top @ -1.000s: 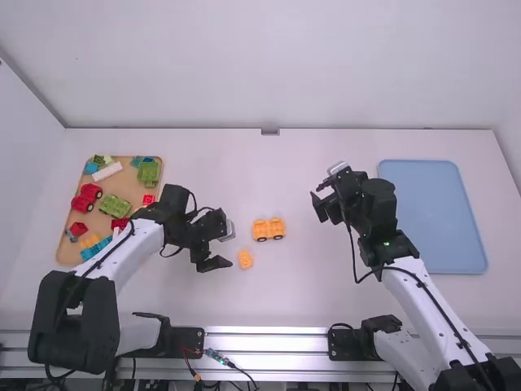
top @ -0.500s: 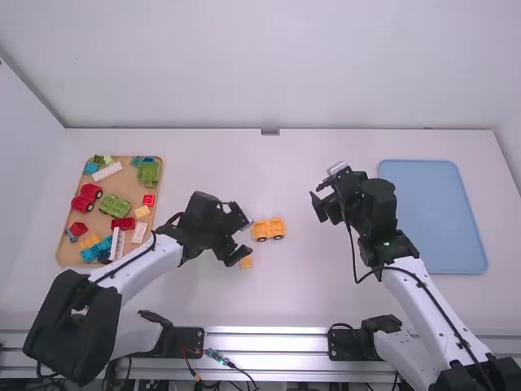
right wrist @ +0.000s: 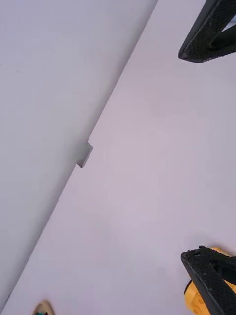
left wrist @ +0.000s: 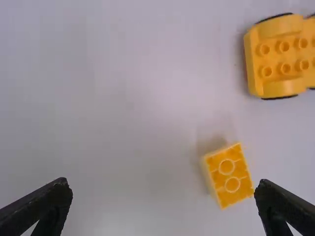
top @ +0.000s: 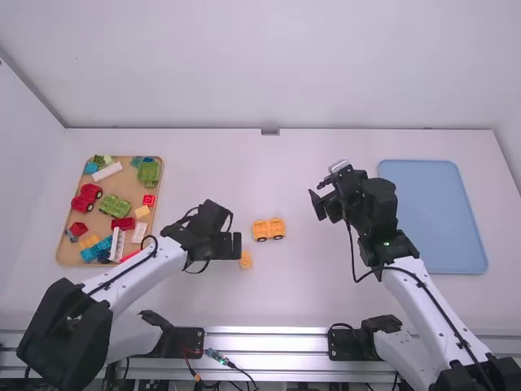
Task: Assemble lego blocks to make yellow taxi
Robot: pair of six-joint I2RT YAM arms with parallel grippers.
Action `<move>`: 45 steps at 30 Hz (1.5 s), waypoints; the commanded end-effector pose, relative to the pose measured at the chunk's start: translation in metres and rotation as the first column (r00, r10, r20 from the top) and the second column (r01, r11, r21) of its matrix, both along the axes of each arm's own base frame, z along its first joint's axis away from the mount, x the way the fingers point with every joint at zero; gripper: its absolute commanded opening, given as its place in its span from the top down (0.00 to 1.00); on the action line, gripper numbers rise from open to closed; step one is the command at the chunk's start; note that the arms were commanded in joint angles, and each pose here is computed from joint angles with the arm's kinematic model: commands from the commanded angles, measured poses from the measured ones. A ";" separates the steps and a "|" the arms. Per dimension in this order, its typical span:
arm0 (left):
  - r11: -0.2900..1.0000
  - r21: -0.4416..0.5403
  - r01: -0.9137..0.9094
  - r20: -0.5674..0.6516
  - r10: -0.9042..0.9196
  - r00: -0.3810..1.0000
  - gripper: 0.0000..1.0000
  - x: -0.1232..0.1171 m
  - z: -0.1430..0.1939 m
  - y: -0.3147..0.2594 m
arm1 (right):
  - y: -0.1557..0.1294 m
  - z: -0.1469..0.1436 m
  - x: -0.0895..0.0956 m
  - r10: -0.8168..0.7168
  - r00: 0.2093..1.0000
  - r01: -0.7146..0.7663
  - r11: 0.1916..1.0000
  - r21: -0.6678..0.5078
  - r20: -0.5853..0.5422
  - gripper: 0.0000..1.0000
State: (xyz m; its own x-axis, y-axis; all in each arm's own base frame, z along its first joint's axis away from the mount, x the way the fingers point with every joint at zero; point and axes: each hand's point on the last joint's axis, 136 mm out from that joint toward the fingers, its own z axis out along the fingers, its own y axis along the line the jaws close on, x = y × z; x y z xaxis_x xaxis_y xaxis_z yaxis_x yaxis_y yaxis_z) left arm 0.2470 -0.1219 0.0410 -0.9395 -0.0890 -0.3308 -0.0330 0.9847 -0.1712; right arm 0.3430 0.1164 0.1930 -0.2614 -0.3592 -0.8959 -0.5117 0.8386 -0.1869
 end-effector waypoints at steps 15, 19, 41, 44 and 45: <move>0.962 -0.086 -0.259 -0.020 0.258 0.966 0.01 -0.018 0.009 -0.054 | 0.002 0.002 -0.003 0.006 1.000 -0.006 1.000 0.020 0.000 0.01; 0.966 -0.113 -0.234 -0.051 0.230 0.972 0.01 -0.021 0.005 -0.059 | 0.001 0.002 -0.002 0.005 1.000 -0.005 1.000 0.020 0.001 0.01; 0.936 0.109 -0.333 -0.196 0.349 0.916 0.19 -0.019 -0.042 -0.060 | 0.004 0.001 -0.004 0.018 1.000 -0.018 0.999 0.028 -0.006 0.01; 0.931 0.096 -0.353 -0.213 0.366 0.906 0.28 -0.021 -0.051 -0.061 | 0.004 0.001 -0.004 0.017 1.000 -0.017 0.999 0.028 -0.006 0.01; 0.931 0.091 -0.352 -0.217 0.364 0.906 0.28 -0.022 -0.052 -0.062 | 0.004 0.001 -0.004 0.017 1.000 -0.017 0.999 0.028 -0.006 0.01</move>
State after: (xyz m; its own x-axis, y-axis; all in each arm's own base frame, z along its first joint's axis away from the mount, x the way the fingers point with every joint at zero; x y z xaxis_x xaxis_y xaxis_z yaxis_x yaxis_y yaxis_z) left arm 0.2302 -0.1882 -0.0045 -0.9067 -0.3962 -0.1445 -0.3876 0.9179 -0.0847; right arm 0.3411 0.1202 0.1934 -0.2622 -0.3456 -0.9010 -0.5280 0.8329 -0.1658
